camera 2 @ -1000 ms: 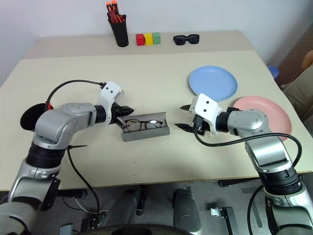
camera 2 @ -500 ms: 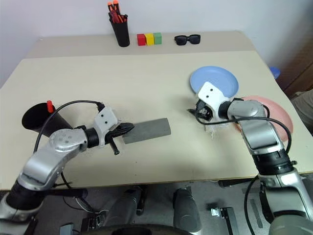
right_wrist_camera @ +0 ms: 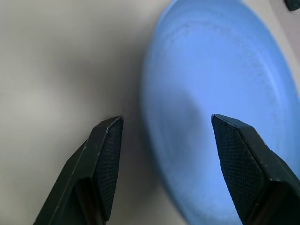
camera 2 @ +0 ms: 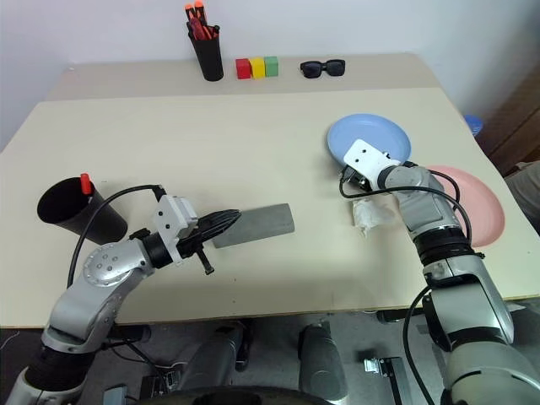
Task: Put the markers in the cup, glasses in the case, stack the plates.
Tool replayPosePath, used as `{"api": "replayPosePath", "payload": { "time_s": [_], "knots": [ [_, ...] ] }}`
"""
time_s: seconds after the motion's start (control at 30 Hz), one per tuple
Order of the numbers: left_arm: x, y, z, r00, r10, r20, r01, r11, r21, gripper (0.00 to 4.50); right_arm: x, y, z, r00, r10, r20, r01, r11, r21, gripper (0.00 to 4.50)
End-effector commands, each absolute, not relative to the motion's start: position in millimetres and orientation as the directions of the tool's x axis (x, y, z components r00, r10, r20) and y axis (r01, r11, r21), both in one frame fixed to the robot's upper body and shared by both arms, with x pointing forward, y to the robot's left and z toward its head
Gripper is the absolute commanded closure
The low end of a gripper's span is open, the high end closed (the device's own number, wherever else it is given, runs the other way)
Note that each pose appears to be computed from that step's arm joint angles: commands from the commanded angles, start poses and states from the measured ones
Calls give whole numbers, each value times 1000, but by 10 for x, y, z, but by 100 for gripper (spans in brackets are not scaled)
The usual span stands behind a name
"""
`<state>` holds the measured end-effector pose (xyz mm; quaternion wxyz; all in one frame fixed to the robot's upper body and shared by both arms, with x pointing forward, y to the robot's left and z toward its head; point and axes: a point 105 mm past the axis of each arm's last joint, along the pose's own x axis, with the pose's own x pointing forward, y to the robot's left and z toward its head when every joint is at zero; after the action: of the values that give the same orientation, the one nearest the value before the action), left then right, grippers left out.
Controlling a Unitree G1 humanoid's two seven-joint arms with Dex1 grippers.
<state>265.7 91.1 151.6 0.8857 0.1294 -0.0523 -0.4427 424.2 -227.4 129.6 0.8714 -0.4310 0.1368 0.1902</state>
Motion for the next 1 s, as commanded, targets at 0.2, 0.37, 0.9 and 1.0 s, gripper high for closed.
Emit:
{"api": "replayPosePath", "payload": {
  "time_s": [0.2,0.37,0.9,1.0],
  "knots": [
    [2630,855,1666,596,-803,33,759,576,303,450,4239,-2253,1452,905,240,-352,-426,505,-750,445],
    [2654,797,1708,586,-809,53,764,572,298,450,4133,-2316,1753,927,257,-272,-367,475,-800,445],
    [2831,471,1540,369,-929,28,887,361,289,450,2663,-3132,1870,882,116,-458,-442,542,-714,445],
    [2845,445,1527,351,-936,36,891,345,296,450,2580,-3172,1746,859,98,-502,-463,565,-683,382]
  ]
}}
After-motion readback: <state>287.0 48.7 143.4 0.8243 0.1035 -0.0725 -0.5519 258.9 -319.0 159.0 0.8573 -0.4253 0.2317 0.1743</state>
